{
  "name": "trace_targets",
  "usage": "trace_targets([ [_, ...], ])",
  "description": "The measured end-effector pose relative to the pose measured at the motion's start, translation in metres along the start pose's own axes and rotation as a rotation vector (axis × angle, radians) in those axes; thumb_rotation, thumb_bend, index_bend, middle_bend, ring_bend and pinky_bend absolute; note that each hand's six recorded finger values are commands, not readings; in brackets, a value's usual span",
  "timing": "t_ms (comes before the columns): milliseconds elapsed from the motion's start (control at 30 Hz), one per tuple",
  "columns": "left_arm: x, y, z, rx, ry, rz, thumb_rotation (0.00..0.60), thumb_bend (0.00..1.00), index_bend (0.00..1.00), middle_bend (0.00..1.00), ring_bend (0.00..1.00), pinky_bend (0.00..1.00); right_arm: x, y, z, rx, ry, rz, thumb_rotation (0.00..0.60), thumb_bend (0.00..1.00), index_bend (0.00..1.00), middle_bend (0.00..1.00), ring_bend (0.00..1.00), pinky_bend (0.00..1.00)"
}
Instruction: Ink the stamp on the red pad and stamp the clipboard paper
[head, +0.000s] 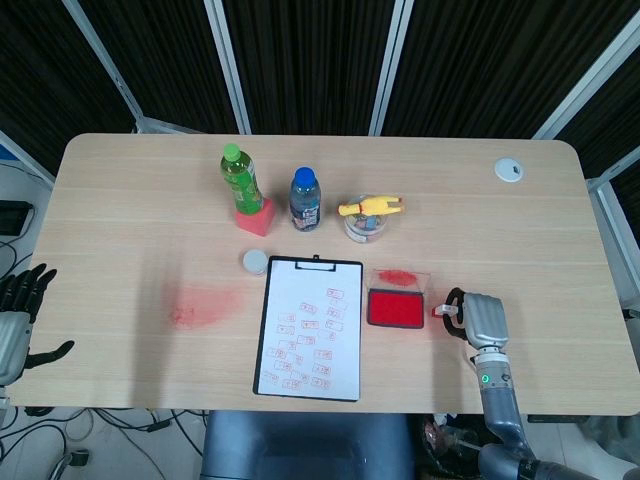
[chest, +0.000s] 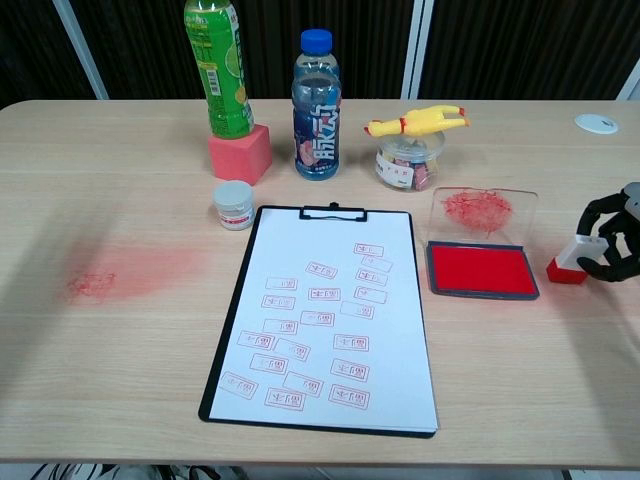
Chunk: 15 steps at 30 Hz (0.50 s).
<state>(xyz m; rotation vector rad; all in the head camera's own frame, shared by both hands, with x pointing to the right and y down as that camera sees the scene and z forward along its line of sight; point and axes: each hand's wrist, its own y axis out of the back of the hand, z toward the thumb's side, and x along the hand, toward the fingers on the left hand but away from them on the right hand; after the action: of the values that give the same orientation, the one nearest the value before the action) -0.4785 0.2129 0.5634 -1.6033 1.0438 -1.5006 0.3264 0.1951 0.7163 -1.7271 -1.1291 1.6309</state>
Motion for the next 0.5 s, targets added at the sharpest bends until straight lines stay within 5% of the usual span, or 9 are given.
trace_targets([
  [500,0.0002,0.0011,-0.0005,-0.004,0.001,0.004,0.600,0.04,0.00,0.00,0.00,0.00,0.0021,-0.0025,0.0003,0.001,0.000,-0.001,0.600,0.58,0.89,0.74,0.82,0.87],
])
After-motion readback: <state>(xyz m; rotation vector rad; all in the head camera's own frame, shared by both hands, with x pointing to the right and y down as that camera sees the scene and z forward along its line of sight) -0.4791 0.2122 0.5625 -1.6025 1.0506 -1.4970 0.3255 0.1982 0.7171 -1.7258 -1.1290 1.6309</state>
